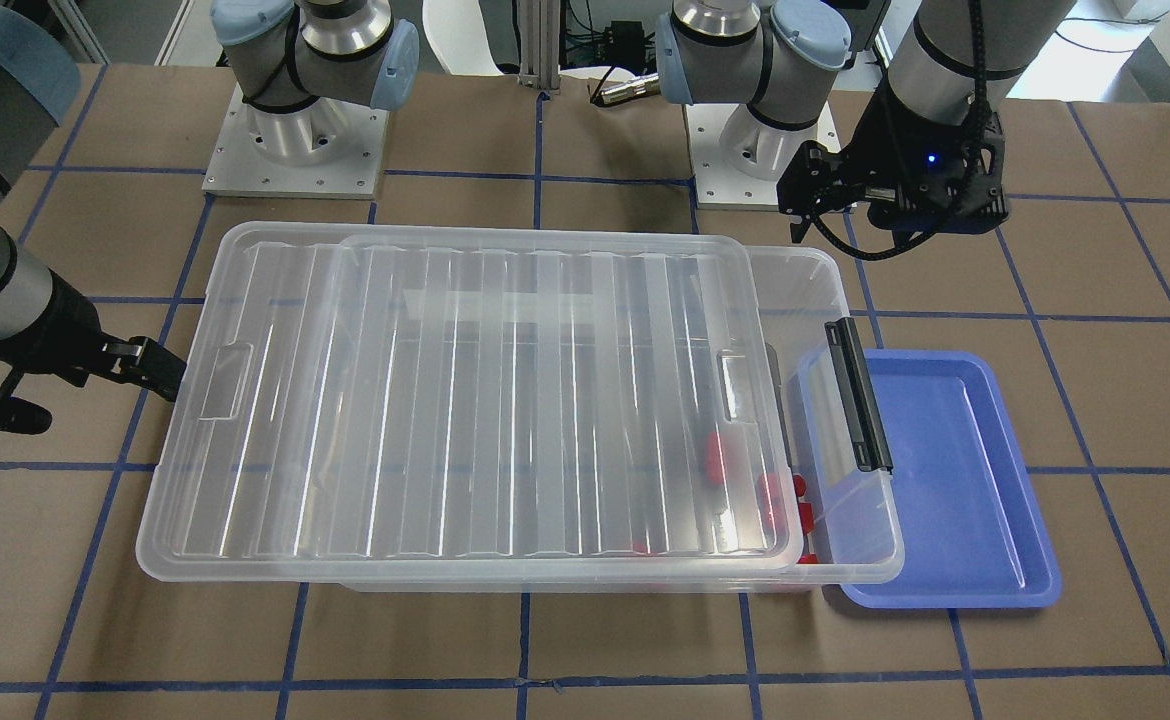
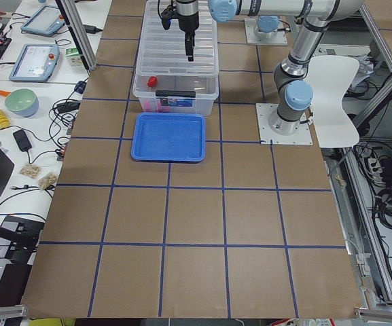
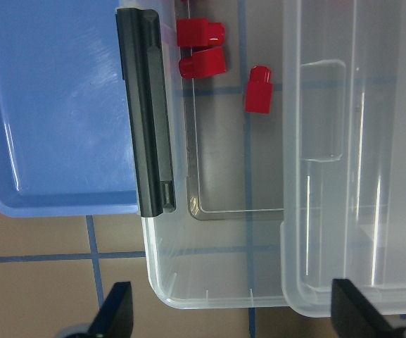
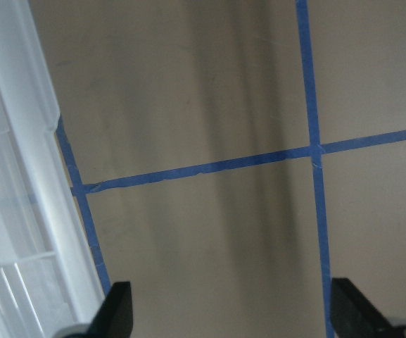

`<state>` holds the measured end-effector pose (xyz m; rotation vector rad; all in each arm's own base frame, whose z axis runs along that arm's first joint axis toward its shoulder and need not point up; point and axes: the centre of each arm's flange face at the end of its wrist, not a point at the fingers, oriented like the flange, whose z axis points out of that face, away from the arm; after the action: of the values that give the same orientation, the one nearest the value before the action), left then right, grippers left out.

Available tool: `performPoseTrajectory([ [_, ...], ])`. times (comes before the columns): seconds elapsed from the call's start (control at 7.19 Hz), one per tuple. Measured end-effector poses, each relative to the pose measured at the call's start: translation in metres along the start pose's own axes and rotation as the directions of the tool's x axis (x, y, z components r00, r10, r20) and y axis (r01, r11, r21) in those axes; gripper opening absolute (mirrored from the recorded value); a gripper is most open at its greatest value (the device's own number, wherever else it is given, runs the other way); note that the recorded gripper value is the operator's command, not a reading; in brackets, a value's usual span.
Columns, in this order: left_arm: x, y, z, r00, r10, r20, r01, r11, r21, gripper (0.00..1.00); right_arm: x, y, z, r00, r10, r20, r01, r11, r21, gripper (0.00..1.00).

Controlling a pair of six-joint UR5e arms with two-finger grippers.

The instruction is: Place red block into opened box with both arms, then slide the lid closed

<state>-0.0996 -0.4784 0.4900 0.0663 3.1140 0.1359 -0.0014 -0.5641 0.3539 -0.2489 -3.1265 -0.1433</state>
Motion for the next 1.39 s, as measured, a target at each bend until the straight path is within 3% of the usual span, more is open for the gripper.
performPoseTrajectory([
  [0.28, 0.000, 0.000, 0.000, 1.000, 0.001, 0.001, -0.001, 1.000, -0.001, 1.00, -0.030, 0.001, -0.001, 1.000, 0.012, -0.001, -0.012, 1.000, 0.028, 1.00],
  [0.97, -0.001, 0.001, 0.000, 1.000, 0.009, 0.011, -0.009, 1.000, -0.003, 1.00, -0.072, 0.007, 0.003, 0.999, -0.035, -0.003, 0.035, 0.999, 0.033, 1.00],
  [1.39, -0.002, 0.001, 0.001, 1.000, 0.013, 0.011, -0.013, 1.000, -0.005, 1.00, -0.065, -0.007, -0.030, 0.999, -0.041, -0.015, 0.042, 0.994, 0.097, 1.00],
])
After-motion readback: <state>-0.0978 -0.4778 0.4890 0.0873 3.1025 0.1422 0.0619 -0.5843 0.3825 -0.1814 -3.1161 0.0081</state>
